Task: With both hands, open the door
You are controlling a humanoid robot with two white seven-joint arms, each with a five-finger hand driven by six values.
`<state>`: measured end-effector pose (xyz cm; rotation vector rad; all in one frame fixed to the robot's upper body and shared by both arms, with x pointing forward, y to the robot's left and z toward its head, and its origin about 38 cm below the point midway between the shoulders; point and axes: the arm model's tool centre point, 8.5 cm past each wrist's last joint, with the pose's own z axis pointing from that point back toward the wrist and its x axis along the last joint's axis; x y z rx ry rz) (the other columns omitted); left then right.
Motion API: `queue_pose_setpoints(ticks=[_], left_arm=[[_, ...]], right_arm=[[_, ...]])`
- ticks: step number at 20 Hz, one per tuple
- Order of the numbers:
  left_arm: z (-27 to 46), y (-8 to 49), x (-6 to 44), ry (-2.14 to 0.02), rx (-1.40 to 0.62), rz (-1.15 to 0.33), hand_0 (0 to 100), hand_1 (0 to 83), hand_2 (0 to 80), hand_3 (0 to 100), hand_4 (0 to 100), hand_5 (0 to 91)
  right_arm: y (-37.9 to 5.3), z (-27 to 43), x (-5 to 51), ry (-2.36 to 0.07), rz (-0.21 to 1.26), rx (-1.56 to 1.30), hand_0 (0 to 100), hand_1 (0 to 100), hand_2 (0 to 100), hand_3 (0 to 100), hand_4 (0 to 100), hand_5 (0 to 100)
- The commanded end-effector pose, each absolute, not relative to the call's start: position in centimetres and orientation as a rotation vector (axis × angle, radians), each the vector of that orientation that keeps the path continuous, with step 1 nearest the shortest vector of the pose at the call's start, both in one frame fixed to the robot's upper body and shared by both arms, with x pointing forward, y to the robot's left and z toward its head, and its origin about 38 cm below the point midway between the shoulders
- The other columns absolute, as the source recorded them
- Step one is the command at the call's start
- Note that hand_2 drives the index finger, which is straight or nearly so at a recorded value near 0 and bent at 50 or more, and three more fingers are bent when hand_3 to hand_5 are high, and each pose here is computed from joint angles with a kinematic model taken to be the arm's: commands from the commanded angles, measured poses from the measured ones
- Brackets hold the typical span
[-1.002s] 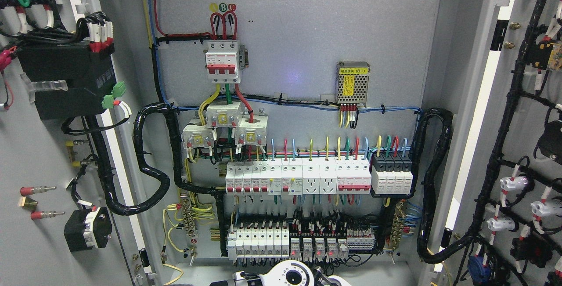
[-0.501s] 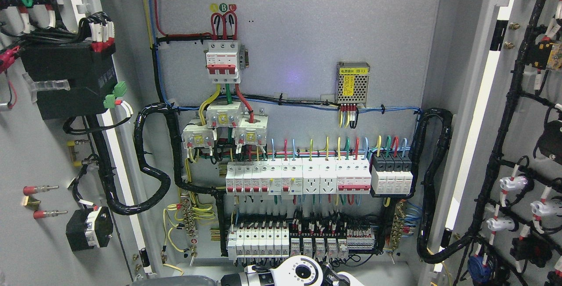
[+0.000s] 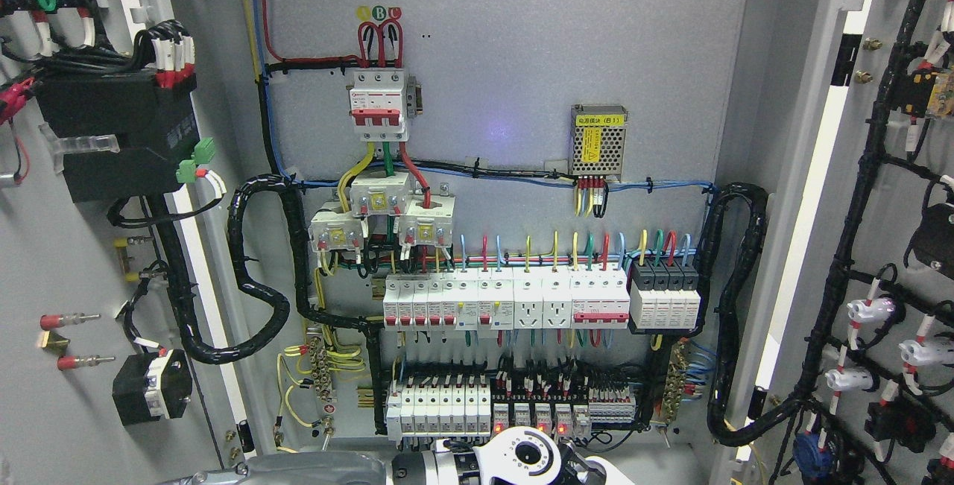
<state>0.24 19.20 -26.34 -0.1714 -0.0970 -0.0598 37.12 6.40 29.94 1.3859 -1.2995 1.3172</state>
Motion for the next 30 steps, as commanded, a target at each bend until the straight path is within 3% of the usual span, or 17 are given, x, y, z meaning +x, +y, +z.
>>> queue_pose_setpoints(ticks=[1, 6, 14, 21, 26, 30], left_arm=[[-26.3, 19.1, 1.3, -0.129, -0.175, -0.059, 12, 55.6, 0.0, 0, 0, 0.0], [-25.1, 17.4, 7.8, -0.374, -0.214, -0.136, 12, 55.6, 0.0, 0, 0, 0.0], [-14.2, 14.6, 18.6, -0.941, -0.314, -0.220, 12, 55.6, 0.0, 0, 0, 0.0], [-3.0, 11.4, 22.1, -1.292, -0.411, -0.355, 12, 55.6, 0.0, 0, 0, 0.0], [2.9, 11.6, 23.9, -1.485, -0.400, -0.415, 12, 55.6, 0.0, 0, 0, 0.0], [6.3, 11.9, 25.0, -1.663, -0.378, -0.500, 12, 55.6, 0.0, 0, 0, 0.0]], right_arm=[[2.5, 29.7, 40.4, -1.391, 1.153, 1.281, 10, 13, 0, 0, 0, 0], [-0.7, 29.2, 41.7, -1.470, 1.003, 1.213, 10, 13, 0, 0, 0, 0], [-7.6, 28.9, 39.3, -1.692, 0.828, 1.013, 10, 13, 0, 0, 0, 0], [-13.2, 28.3, 35.7, -1.923, 0.627, 0.993, 10, 13, 0, 0, 0, 0], [-15.4, 27.8, 32.2, -1.968, 0.657, 0.952, 10, 13, 0, 0, 0, 0], [-18.3, 27.4, 31.4, -2.100, 0.598, 0.878, 10, 13, 0, 0, 0, 0]])
